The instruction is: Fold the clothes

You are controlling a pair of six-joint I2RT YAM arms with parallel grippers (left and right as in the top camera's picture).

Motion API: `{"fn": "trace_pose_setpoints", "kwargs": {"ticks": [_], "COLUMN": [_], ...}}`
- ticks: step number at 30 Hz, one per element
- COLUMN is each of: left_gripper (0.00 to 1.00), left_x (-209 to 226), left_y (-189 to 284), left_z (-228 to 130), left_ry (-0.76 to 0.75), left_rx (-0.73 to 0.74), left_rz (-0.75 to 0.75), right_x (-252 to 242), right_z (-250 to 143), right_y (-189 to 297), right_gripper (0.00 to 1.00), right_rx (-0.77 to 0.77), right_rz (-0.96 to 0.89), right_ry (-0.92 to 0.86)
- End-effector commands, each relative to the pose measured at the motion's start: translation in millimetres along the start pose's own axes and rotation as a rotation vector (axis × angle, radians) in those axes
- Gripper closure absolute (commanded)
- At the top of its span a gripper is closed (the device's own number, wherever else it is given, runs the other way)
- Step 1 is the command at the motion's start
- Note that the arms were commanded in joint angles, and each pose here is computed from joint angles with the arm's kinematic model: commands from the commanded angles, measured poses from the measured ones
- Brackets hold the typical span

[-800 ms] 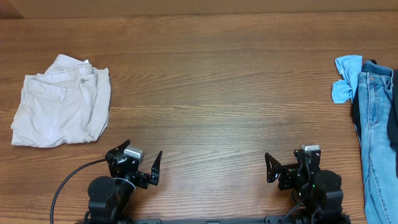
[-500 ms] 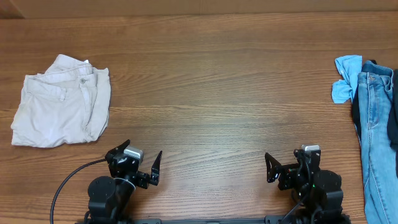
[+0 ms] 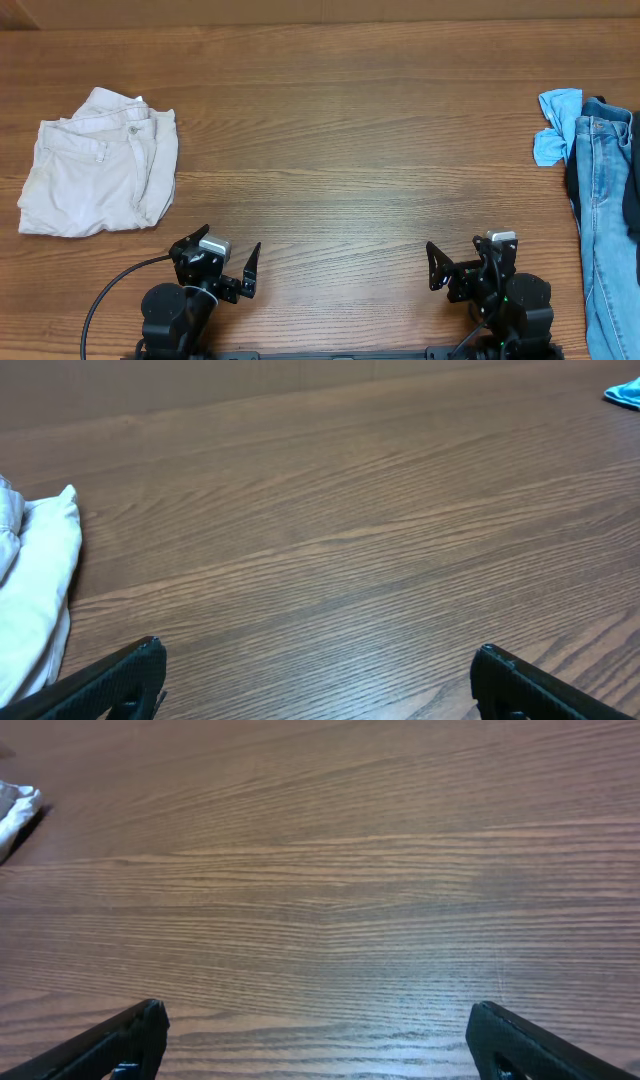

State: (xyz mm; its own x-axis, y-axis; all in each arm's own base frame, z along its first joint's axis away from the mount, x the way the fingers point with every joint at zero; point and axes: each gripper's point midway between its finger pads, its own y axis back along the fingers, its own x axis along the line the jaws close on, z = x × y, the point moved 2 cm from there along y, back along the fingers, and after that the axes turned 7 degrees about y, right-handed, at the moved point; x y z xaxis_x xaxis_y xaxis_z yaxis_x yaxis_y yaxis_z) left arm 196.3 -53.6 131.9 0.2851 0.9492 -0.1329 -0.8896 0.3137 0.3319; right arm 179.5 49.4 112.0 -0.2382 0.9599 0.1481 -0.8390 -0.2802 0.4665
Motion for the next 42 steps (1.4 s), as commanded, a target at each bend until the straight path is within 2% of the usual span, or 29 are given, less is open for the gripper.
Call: {"fn": "trace_pose_setpoints", "kwargs": {"ticks": [1, 5, 8, 10, 13, 19, 23, 29, 34, 36, 39, 42], "left_gripper": [0.0, 0.0, 0.0, 0.0, 0.0, 0.0, 0.0, 0.0, 0.0, 0.0, 0.0, 0.0], "left_x": [-0.1, -3.2, -16.1, -19.1, -21.0, -32.2, -36.2, -35.6, -24.7, -21.2, -20.2, -31.6], "left_y": [-0.2, -0.2, 0.8, 1.2, 3.6, 28.7, 40.4, 32.0, -4.5, -19.4, -44.7, -61.3], "left_z": [-0.3, -0.3, 2.8, 4.6, 12.7, 62.4, 85.0, 116.3, 138.5, 138.6, 130.8, 122.7], "left_ry": [-0.003, 0.0, 0.003, 0.084, 0.18, 0.142, 0.158, 0.221, 0.293, 0.329, 0.396, 0.466], "left_rx": [-0.008, -0.007, -0.019, -0.021, -0.039, -0.155, -0.113, 0.105, 0.416, 0.539, 0.721, 0.803], "left_rz": [-0.004, -0.024, -0.109, -0.13, -0.14, -0.175, -0.168, -0.131, -0.061, -0.043, -0.05, -0.143], "right_x": [-0.5, 1.7, 7.2, 20.3, 36.6, 42.8, 47.5, 45.8, 56.5, 63.8, 54.6, 23.5], "right_z": [-0.6, 6.0, 18.7, 32.6, 47.1, 73.7, 100.5, 134.3, 152.9, 142.2, 108.7, 106.2], "right_y": [-2.0, -1.8, -0.8, 2.2, 9.2, 28.2, 43.9, 41.3, 8.0, -10.1, -41.2, -60.3], "right_gripper": [0.0, 0.0, 0.0, 0.0, 0.0, 0.0, 0.0, 0.0, 0.0, 0.0, 0.0, 0.0], "right_rx": [-0.011, -0.04, -0.091, -0.14, -0.189, -0.248, -0.247, -0.052, 0.301, 0.446, 0.642, 0.679], "right_rz": [0.001, 0.014, 0.054, 0.146, 0.253, 0.27, 0.27, 0.205, 0.246, 0.303, 0.261, 0.148], "right_ry": [0.001, -0.001, -0.138, -0.19, -0.168, -0.152, -0.154, -0.212, -0.289, -0.343, -0.421, -0.53]}}
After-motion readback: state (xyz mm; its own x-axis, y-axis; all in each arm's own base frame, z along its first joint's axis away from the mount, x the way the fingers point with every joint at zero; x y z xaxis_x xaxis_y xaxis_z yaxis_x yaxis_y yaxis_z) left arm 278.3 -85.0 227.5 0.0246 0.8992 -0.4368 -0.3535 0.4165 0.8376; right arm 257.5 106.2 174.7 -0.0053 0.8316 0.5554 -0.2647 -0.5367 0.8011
